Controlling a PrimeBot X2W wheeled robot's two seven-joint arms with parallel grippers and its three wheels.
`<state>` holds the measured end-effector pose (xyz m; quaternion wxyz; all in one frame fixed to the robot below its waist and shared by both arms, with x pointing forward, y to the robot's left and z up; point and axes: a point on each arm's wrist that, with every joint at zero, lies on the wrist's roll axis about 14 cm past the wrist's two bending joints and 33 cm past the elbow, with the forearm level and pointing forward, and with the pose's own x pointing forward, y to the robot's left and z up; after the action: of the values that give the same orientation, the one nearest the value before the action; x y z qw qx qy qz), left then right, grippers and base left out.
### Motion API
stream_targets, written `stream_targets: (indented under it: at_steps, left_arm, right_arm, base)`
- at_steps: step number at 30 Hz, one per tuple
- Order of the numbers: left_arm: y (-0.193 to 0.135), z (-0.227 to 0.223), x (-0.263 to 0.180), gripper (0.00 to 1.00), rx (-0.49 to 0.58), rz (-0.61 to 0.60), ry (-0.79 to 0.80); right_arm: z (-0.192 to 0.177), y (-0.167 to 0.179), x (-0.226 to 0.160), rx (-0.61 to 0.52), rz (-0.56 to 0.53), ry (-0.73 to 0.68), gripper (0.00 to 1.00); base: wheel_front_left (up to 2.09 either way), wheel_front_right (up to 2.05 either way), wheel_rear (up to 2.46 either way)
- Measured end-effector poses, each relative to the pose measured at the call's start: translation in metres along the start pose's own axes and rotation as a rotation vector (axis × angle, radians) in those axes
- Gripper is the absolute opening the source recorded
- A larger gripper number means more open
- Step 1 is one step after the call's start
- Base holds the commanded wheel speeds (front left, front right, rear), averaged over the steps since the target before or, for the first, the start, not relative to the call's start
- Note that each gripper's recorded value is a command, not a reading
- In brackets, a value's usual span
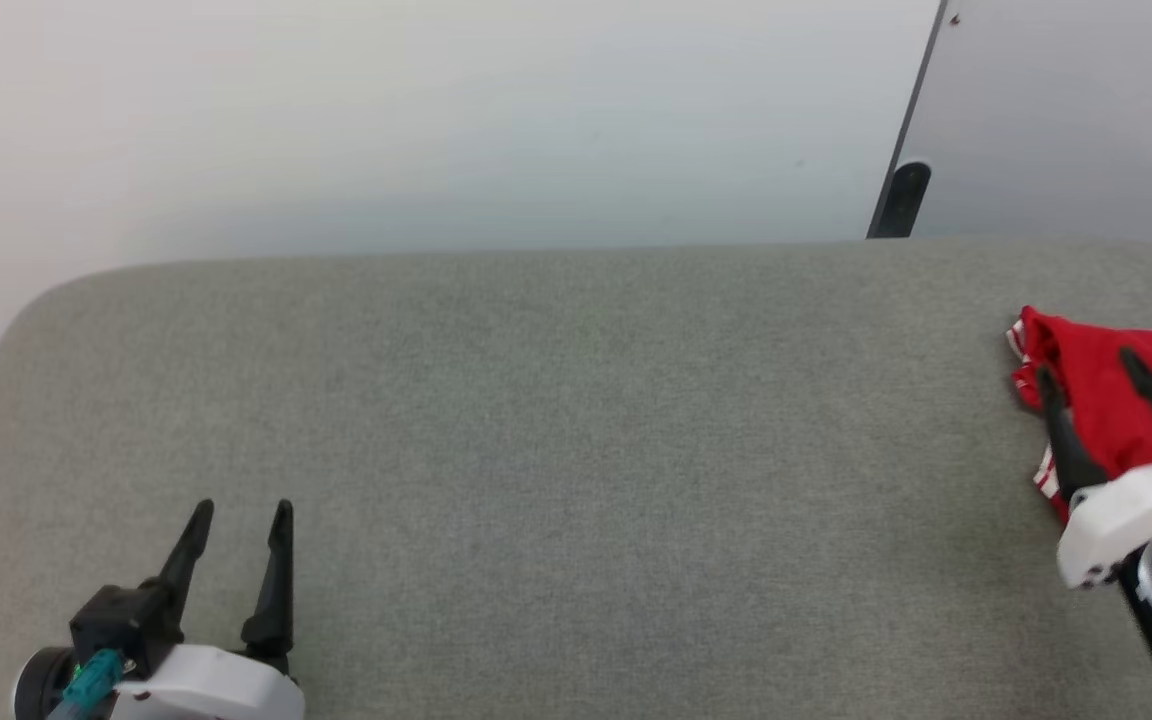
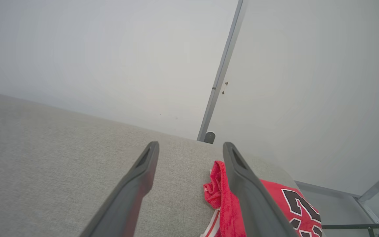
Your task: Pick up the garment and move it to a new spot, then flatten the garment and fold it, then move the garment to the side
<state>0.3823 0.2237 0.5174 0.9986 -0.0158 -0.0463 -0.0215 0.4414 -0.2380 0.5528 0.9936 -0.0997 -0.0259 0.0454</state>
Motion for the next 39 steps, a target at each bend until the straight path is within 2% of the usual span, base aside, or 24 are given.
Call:
stream_targets:
  at_steps: [7,18,27,39]
  left_arm:
    - [0.005,0.006,-0.008,1.0,-0.007,0.016,-0.016]
    - [0.004,0.004,-0.016,1.0,-0.024,0.014,-0.011]
    - [0.008,0.002,-0.02,1.0,-0.035,0.026,-0.005]
    - [0.009,0.001,-0.022,1.0,-0.059,0.033,-0.006]
  right_arm:
    - [0.001,0.02,-0.019,0.051,0.009,-0.061,1.0]
    - [-0.009,0.043,-0.042,0.111,0.017,-0.065,1.0]
    - [-0.022,0.048,-0.057,0.145,0.003,-0.039,1.0]
    - [-0.021,0.051,-0.058,0.151,0.008,-0.044,1.0]
  base:
    - [0.0,0.0,0.0]
    - [0.0,0.0,0.0]
    - [0.0,0.0,0.0]
    - [0.0,0.0,0.0]
